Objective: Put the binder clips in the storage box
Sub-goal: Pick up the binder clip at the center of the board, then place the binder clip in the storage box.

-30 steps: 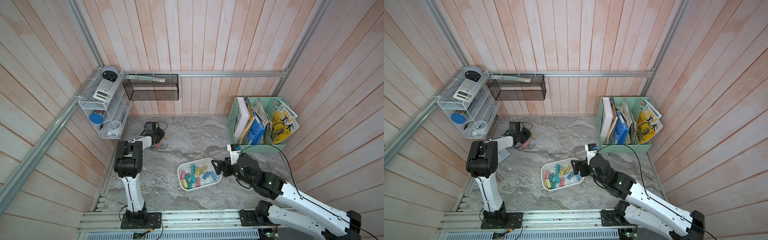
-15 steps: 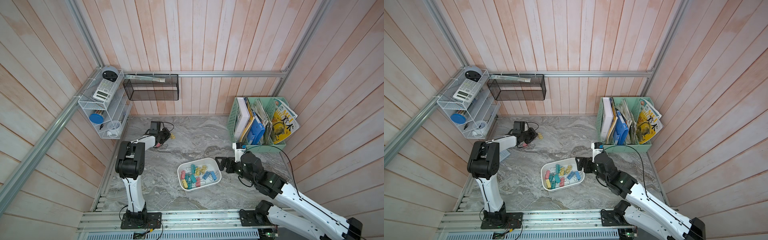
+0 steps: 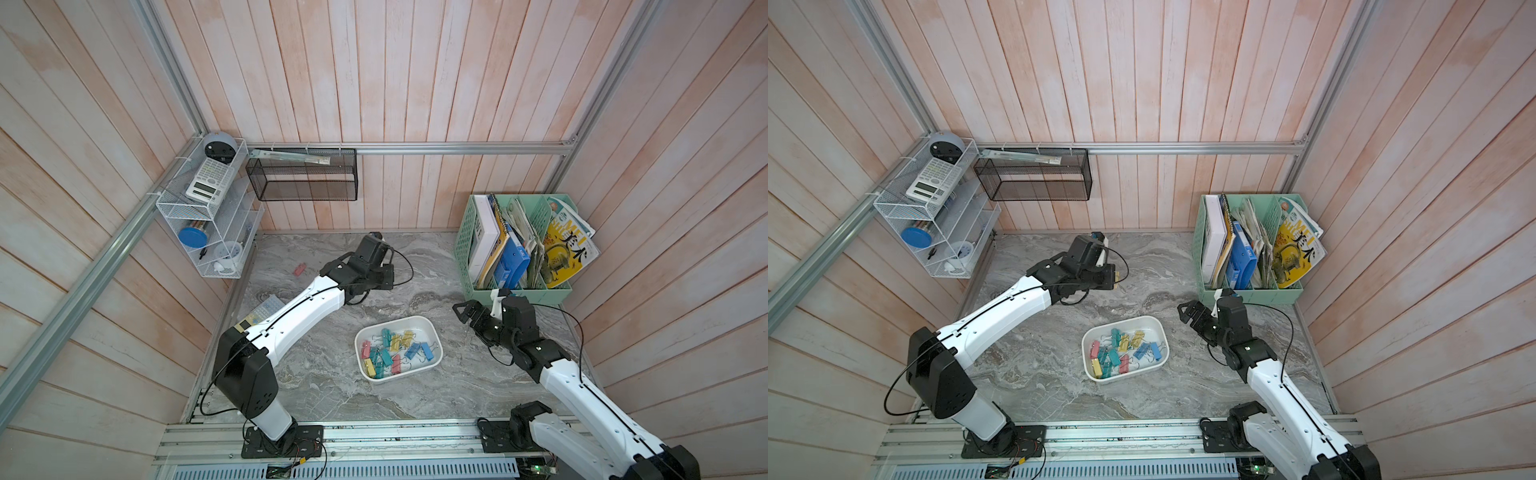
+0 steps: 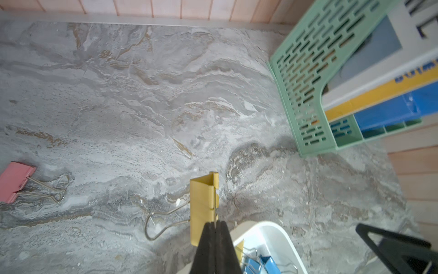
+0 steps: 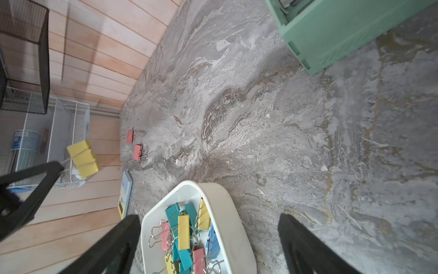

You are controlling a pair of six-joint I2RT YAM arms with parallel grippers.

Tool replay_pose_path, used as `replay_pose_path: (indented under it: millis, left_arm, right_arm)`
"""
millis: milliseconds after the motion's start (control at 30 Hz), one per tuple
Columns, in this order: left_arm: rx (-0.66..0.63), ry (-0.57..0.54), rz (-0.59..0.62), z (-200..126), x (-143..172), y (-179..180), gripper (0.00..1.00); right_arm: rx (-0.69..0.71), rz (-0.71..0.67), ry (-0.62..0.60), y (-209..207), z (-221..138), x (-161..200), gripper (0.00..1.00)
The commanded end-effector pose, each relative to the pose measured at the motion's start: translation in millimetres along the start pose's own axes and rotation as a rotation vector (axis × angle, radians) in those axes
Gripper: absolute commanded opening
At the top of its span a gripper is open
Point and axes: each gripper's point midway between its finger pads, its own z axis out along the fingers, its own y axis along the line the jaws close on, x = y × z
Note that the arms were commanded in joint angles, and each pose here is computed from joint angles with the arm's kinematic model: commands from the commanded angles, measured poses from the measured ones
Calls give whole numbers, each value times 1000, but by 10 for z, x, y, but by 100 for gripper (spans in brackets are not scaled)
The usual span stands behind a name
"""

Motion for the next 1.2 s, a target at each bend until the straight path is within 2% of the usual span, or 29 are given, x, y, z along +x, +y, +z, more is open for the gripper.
replay_pose_path:
  millis: [0, 133, 233, 433, 733, 967, 1167]
  left_arm:
    - [-150, 98, 190, -144, 342, -60, 0]
    - [-71, 129, 333, -141, 640, -688, 0]
    - [-34, 167, 411, 10, 886, -968, 0]
    - [41, 199, 358, 358, 1106, -1192, 0]
    - [-90, 321, 429, 730, 1532, -901, 0]
    - [-40, 340, 423, 829, 1735, -901, 1]
    - [-25, 259, 421, 752, 1625, -888, 23]
  right_arm:
    - [-55, 26, 29, 88, -12, 38, 98]
    - [-47, 27, 2, 67, -66, 1, 98]
    - [-39, 30, -14, 41, -124, -14, 98]
    - [-38, 34, -53, 4, -227, -37, 98]
    - [-33, 39, -59, -35, -236, -28, 98]
    - [-41, 42, -55, -18, -219, -29, 98]
    - [-46, 41, -57, 0, -231, -34, 98]
